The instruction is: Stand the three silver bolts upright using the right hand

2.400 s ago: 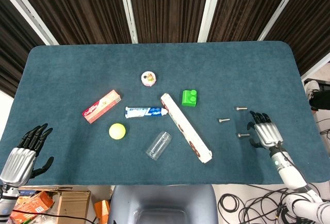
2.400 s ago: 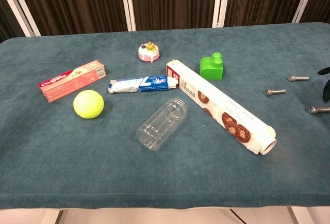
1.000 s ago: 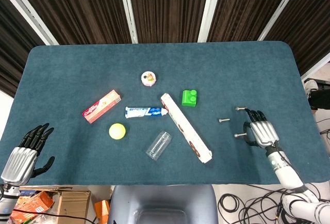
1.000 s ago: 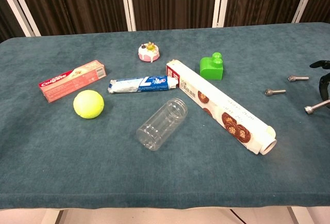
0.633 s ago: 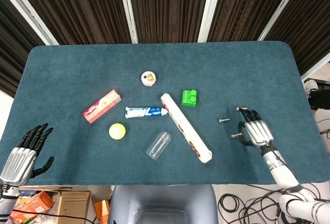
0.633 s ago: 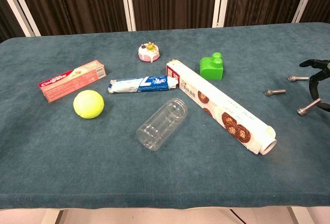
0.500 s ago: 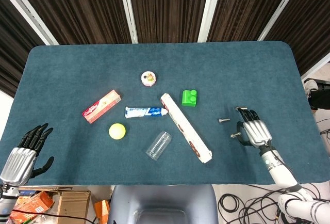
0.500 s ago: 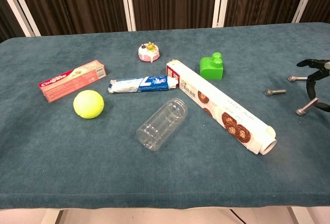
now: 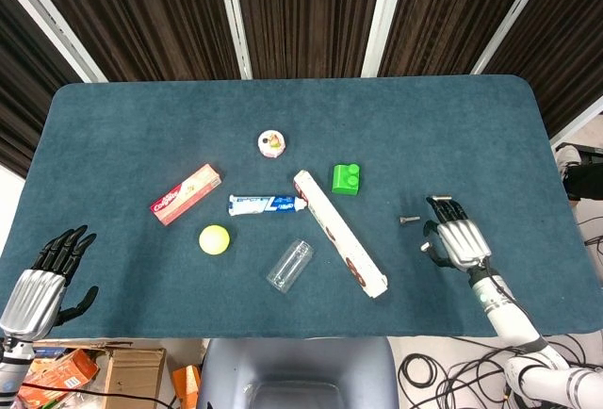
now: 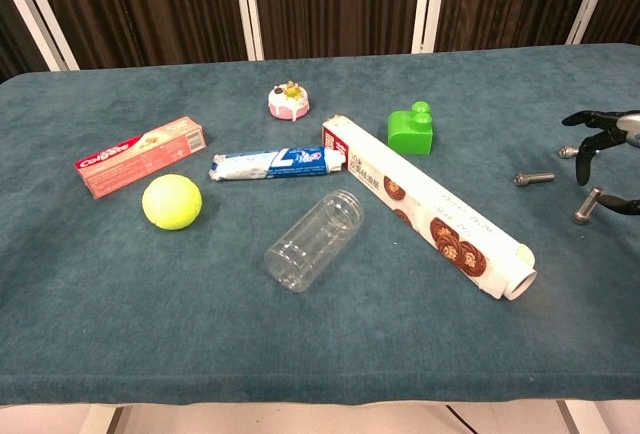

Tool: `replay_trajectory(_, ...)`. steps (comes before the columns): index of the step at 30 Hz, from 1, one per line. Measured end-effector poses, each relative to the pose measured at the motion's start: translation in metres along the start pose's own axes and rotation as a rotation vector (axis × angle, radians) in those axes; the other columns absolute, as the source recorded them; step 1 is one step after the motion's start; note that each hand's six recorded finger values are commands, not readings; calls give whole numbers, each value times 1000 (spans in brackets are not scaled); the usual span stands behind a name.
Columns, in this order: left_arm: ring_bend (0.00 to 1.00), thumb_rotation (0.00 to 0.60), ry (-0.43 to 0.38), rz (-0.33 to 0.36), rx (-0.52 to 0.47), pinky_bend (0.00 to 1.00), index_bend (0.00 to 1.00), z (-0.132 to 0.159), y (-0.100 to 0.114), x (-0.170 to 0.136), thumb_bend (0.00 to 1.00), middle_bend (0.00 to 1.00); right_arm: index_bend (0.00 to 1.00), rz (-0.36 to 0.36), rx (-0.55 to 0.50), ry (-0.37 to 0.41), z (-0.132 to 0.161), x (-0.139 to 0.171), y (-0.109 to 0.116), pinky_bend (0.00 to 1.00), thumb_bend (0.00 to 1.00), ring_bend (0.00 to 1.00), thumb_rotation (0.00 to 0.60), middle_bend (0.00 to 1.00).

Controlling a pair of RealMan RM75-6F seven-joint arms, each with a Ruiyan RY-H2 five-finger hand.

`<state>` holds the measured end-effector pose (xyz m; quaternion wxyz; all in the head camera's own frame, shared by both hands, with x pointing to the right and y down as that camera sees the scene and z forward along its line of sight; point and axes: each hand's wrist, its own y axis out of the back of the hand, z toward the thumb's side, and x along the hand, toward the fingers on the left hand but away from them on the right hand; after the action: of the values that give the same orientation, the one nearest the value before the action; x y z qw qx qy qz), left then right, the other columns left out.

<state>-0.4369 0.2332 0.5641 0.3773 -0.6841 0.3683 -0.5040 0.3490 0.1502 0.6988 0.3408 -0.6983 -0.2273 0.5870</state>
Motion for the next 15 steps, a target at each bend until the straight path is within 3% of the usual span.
replay_trajectory(8,0,600,2,-7,2,124,0,0,-2,1,357,0,434,-57,-24,-39,-10,-3,19,30,341,0,600,0)
replay_trajectory(15,0,600,5,-30,13,124,0,0,-8,5,358,0,454,-59,-25,-92,-18,-36,40,30,330,0,600,0)
